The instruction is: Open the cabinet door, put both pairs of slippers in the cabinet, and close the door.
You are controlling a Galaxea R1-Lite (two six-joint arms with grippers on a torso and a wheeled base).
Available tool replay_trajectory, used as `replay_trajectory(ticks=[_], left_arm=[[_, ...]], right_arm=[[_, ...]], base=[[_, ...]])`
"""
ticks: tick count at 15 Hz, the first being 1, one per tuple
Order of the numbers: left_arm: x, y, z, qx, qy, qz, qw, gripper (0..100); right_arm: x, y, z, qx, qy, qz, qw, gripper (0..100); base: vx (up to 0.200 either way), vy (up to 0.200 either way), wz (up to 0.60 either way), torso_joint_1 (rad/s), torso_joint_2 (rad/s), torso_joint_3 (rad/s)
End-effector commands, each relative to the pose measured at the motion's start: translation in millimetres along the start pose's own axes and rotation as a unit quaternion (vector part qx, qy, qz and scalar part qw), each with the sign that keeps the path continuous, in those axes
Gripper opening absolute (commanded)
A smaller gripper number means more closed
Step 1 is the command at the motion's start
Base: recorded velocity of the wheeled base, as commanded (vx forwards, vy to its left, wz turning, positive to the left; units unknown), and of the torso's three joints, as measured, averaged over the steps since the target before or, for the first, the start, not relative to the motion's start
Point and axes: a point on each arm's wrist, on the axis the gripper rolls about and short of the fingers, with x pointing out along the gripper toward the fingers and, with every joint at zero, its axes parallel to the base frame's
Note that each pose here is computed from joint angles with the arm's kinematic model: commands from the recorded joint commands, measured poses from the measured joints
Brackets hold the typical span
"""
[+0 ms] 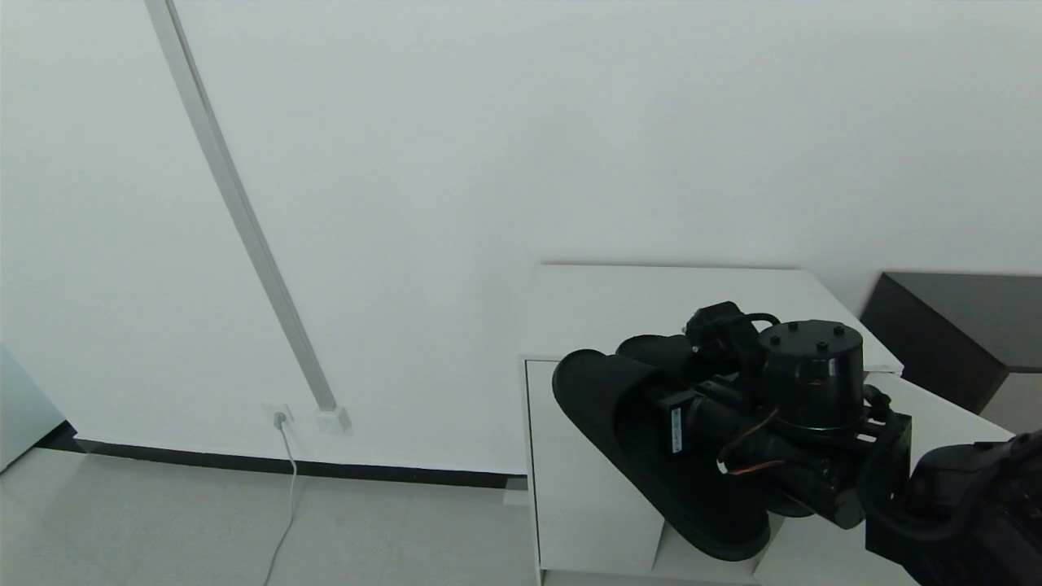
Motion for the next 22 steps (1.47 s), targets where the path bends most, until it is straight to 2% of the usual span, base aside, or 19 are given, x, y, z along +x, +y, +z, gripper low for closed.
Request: replay_trajectory(ticks=[1, 21, 22], left_arm=[[0.0, 0.0, 0.0, 0.000, 0.000, 0.000, 1.0000, 0], [0.0, 0.0, 0.0, 0.001, 0.000, 0.000, 1.0000, 0], [0.0, 0.0, 0.0, 0.001, 0.000, 0.000, 1.0000, 0]], right_arm=[[0.4, 0.6, -1.2, -0.002, 0.002, 0.001, 1.000, 0], [0.6, 0.1, -5.2, -0.003, 0.009, -0.001, 1.000, 0], [0.5, 0.0, -5.6, -0.003, 0.010, -0.001, 1.000, 0]], base=[[0.000, -0.200, 0.00, 0.002, 0.01, 0.007], [0.000, -0.200, 0.00, 0.004, 0.00, 0.002], [0.000, 0.000, 0.00, 0.000, 0.00, 0.000]])
